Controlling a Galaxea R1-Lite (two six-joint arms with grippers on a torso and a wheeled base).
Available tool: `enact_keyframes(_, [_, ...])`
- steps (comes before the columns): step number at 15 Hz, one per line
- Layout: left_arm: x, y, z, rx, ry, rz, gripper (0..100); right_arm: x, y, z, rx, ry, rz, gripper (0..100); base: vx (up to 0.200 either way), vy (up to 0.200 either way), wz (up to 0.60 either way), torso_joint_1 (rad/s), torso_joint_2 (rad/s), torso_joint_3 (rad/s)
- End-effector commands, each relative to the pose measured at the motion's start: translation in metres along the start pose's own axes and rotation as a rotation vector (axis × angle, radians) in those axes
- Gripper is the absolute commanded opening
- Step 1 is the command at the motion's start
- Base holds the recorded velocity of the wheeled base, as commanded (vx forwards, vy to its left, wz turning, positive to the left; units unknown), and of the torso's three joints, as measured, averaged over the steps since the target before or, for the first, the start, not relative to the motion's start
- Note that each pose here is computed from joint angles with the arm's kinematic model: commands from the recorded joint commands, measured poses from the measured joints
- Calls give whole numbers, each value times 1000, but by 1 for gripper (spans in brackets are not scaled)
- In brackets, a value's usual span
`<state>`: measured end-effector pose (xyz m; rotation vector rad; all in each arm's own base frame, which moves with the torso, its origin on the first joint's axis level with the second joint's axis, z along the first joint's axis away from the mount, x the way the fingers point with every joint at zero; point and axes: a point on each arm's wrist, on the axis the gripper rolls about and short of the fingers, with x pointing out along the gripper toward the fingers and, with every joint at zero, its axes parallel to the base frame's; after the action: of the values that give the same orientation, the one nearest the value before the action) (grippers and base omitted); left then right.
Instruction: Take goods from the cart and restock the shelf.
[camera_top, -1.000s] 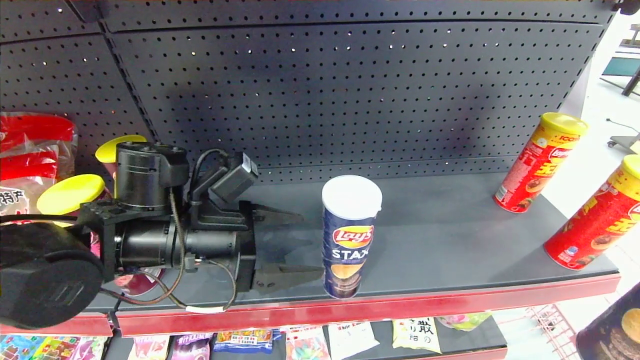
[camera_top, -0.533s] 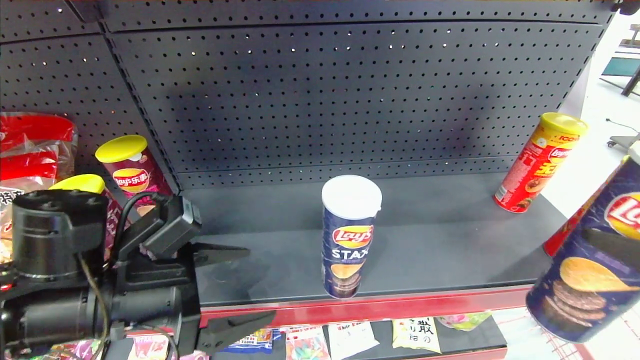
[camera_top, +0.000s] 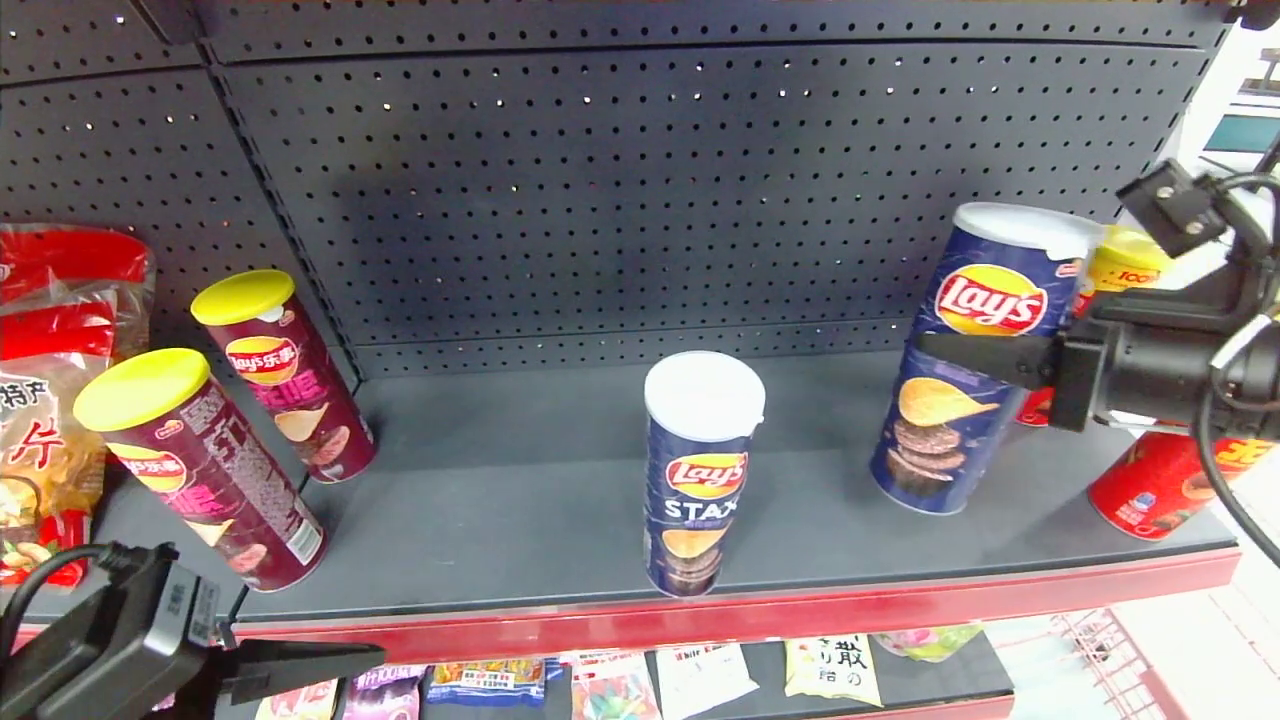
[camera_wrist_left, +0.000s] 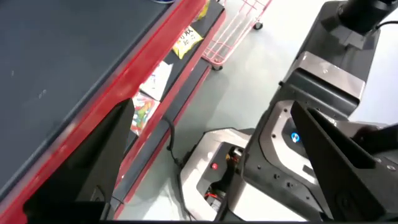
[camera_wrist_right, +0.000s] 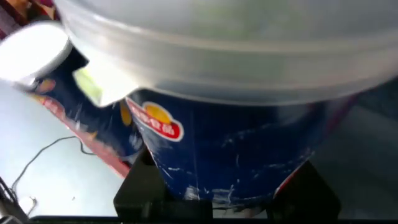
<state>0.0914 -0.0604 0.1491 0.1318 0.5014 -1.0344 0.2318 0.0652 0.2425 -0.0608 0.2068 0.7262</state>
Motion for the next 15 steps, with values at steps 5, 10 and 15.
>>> enact_keyframes(5, [-14, -8, -3, 2, -40, 25, 100, 99, -21, -9, -3, 15, 134, 0, 0, 0, 0, 0, 0, 0])
enact_keyframes(10, [-14, -8, -4, -5, -27, 31, 100, 155, -23, -4, -33, -11, 182, 0, 0, 0, 0, 0, 0, 0])
enact_keyframes(15, [-14, -8, -5, -22, -24, 33, 100, 177, -9, -10, -44, 1, 236, 0, 0, 0, 0, 0, 0, 0])
